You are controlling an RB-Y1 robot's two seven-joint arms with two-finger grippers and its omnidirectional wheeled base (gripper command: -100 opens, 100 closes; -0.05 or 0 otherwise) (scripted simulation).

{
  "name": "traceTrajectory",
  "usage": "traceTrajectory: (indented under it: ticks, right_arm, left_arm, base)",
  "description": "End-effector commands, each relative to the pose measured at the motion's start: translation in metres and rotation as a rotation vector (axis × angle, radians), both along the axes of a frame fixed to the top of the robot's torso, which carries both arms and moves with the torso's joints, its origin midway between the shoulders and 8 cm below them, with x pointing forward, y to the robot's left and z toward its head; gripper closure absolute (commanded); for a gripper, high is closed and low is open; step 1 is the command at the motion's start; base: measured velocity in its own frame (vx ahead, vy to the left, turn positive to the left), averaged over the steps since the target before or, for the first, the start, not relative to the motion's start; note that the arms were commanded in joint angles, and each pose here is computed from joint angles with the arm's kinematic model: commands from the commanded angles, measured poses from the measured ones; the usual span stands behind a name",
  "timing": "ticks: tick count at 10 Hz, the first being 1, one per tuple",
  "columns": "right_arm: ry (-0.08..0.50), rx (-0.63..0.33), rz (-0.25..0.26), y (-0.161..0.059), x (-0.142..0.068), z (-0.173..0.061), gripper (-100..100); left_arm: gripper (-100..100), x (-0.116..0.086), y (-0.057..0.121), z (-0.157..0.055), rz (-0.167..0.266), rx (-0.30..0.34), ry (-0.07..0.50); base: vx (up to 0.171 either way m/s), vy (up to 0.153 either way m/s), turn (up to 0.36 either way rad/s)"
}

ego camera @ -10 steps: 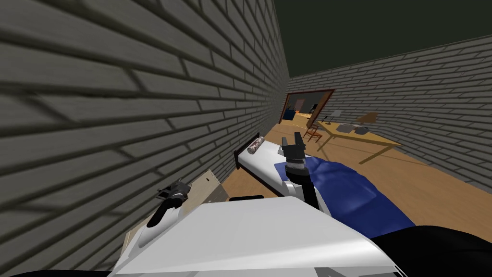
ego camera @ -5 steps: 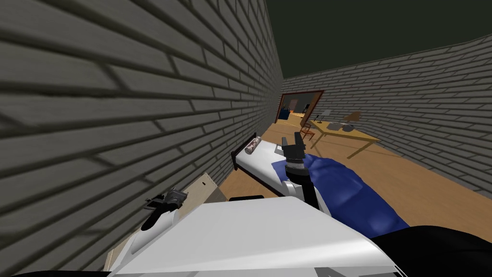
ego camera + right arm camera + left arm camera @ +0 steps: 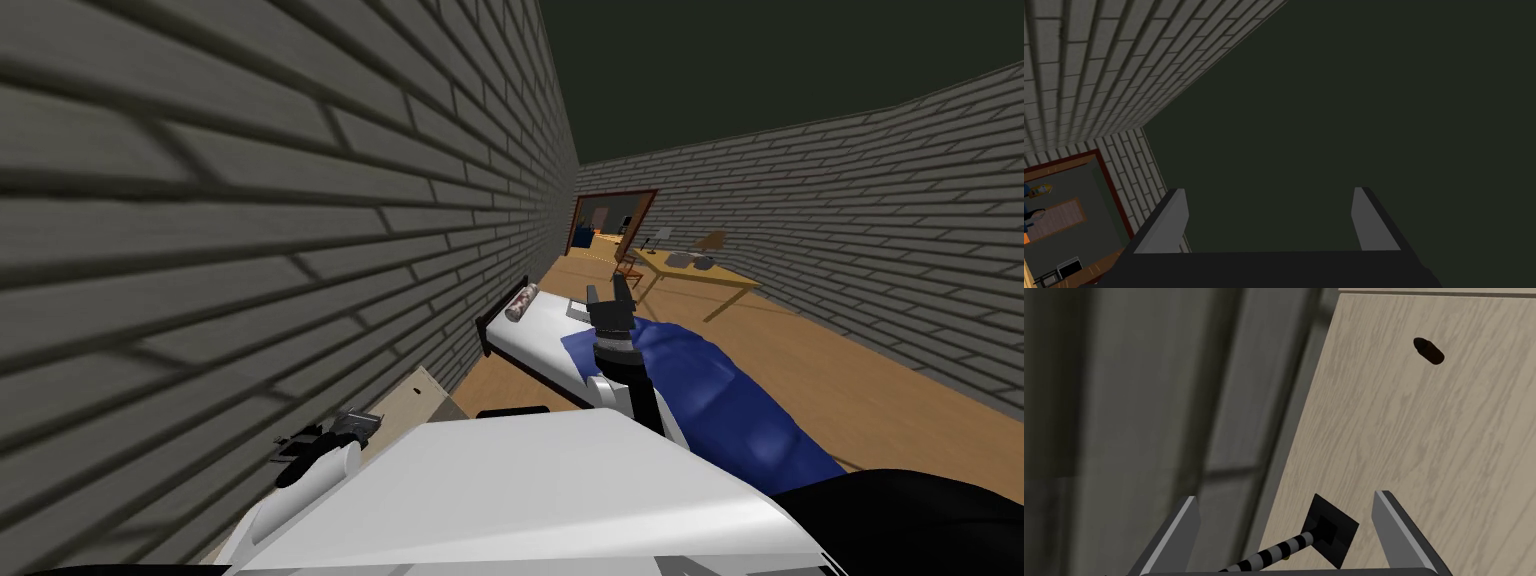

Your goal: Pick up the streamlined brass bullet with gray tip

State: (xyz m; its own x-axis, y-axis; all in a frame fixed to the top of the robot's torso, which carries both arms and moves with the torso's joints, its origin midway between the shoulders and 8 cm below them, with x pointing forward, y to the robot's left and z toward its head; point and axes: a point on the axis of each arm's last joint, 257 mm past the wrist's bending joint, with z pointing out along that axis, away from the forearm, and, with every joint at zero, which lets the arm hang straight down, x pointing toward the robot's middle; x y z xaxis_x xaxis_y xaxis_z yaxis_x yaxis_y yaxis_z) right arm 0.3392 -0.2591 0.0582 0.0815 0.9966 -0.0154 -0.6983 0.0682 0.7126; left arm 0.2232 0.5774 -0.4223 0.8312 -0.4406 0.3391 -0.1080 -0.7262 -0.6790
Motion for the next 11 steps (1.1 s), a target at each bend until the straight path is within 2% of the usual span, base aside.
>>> traceTrajectory:
  ticks: [1, 2, 3, 4, 5, 6, 8, 9, 10, 11]
  right_arm:
    - [0.0, 0.0, 0.0, 0.0, 0.0, 0.0, 0]
    - [0.0, 0.0, 0.0, 0.0, 0.0, 0.0, 0]
    - [0.0, 0.0, 0.0, 0.0, 0.0, 0.0, 0]
    - [0.0, 0.0, 0.0, 0.0, 0.0, 0.0, 0]
    - [0.0, 0.0, 0.0, 0.0, 0.0, 0.0, 0]
    - [0.0, 0.0, 0.0, 0.0, 0.0, 0.0, 0]
    - [0.0, 0.0, 0.0, 0.0, 0.0, 0.0, 0]
    - [0.0, 0.0, 0.0, 0.0, 0.0, 0.0, 0]
    - [0.0, 0.0, 0.0, 0.0, 0.0, 0.0, 0]
    - [0.0, 0.0, 0.0, 0.0, 0.0, 0.0, 0]
  left_arm:
    - [-100, -0.016, 0.003, -0.016, 0.062, -0.067, 0.023]
    - [-100, -0.018, 0.002, -0.018, 0.063, -0.073, 0.031]
    - [-100, -0.029, 0.005, -0.029, 0.114, -0.129, 0.045]
    - [-100, -0.03, 0.004, -0.03, 0.115, -0.133, 0.05]
    - [-100, -0.041, 0.004, -0.041, 0.163, -0.188, 0.062]
    - [-100, -0.042, 0.003, -0.042, 0.164, -0.192, 0.067]
    - [-100, -0.056, 0.001, -0.059, 0.249, -0.297, 0.078]
    - [-100, -0.059, -0.002, -0.062, 0.252, -0.308, 0.093]
    - [-100, -0.064, -0.006, -0.07, 0.289, -0.361, 0.098]
    - [-100, -0.065, -0.007, -0.071, 0.29, -0.364, 0.102]
  base:
    - [0.031, 0.01, -0.134]
    - [0.023, 0.01, -0.057]
    - [0.026, 0.012, -0.111]
    - [0.024, 0.013, -0.062]
    - [0.028, 0.013, -0.116]
    - [0.025, 0.015, -0.063]
    - [0.035, 0.019, -0.13]
    - [0.03, 0.029, -0.058]
    - [0.032, 0.029, -0.095]
    - [0.031, 0.024, -0.044]
